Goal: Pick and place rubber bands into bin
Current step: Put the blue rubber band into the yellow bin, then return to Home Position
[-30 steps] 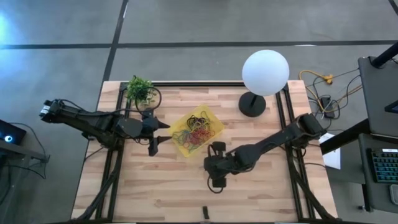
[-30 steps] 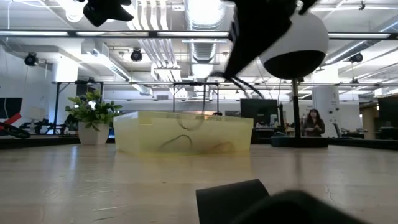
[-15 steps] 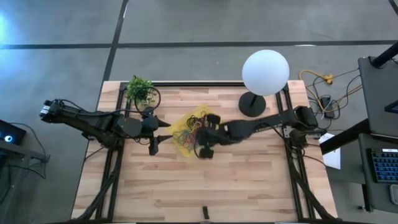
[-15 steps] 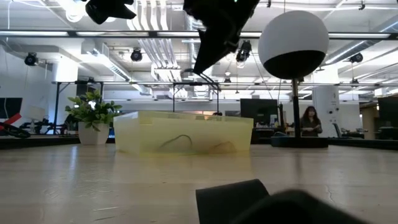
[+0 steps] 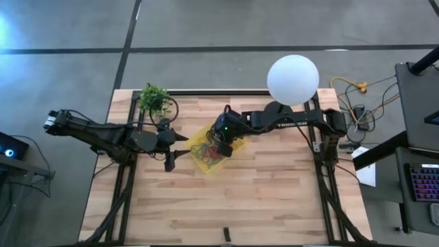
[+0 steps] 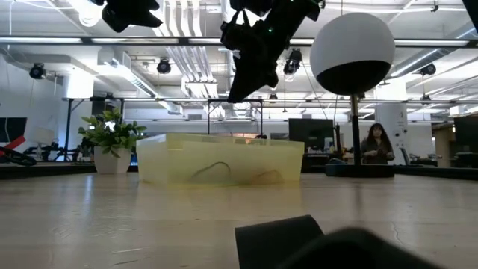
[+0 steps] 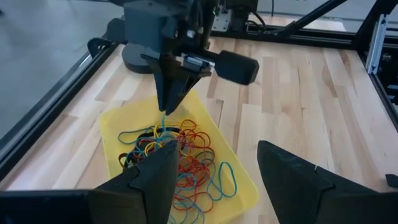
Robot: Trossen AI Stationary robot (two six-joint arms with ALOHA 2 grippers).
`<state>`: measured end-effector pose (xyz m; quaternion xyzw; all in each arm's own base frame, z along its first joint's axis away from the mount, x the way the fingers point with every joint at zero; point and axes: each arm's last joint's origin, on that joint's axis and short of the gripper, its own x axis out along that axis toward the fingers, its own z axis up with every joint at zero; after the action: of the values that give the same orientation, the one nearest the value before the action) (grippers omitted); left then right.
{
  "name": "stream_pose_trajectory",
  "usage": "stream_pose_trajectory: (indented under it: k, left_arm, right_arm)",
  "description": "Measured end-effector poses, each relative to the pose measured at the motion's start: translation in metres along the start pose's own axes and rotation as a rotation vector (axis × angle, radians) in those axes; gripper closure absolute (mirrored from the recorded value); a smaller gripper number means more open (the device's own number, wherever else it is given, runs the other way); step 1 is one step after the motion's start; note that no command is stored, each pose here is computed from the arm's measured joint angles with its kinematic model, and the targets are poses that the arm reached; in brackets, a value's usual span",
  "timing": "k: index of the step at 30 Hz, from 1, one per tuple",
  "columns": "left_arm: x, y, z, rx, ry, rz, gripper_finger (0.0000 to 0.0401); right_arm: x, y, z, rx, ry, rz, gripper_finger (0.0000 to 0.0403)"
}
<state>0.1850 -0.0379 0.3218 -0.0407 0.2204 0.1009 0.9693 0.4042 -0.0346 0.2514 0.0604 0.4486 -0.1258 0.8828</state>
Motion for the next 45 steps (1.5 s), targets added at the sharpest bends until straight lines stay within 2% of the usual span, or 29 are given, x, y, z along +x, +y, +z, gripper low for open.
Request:
stream_pose_trajectory:
  k: [8,11,15,19,23,25,30,35,40,45]
  left_arm:
    - [0.002,0.000,-0.002,-0.007,-0.008,-0.002,0.0198]
    - [0.002,-0.001,-0.001,-0.012,-0.016,-0.004,0.0198]
    - [0.002,-0.003,0.007,-0.048,-0.097,-0.023,0.0198]
    - [0.008,-0.006,0.006,0.032,-0.216,-0.059,0.0198]
    - [0.012,-0.003,-0.007,0.090,-0.486,-0.134,0.0198]
    - [0.015,0.002,-0.019,0.100,-0.582,-0.137,0.0198]
    - [0.022,0.020,-0.050,0.026,-0.570,-0.103,0.0198]
    - [0.019,0.028,-0.049,0.043,-0.595,-0.125,0.0198]
    - [0.013,0.038,-0.045,0.104,-0.660,-0.100,0.0198]
    - [0.007,0.047,-0.058,0.113,-0.735,-0.086,0.0198]
  right_arm:
    - [0.000,-0.001,0.002,0.016,-0.019,0.023,0.0291]
    - [0.000,-0.001,0.002,0.071,-0.021,0.009,0.0260]
    - [-0.010,0.003,0.003,0.172,-0.032,0.028,0.0237]
    - [-0.044,0.025,0.011,-0.004,-0.163,0.099,0.0231]
    - [-0.083,0.032,0.005,-0.087,-0.296,0.074,0.0232]
    - [-0.100,0.025,-0.007,-0.098,-0.341,0.067,0.0235]
    - [-0.141,0.004,-0.065,-0.091,-0.436,0.141,0.0246]
    - [-0.177,-0.021,-0.131,-0.056,-0.663,0.203,0.0258]
    - [-0.189,-0.038,-0.185,-0.047,-0.801,0.291,0.0270]
    - [-0.185,-0.044,-0.218,-0.019,-0.872,0.347,0.0282]
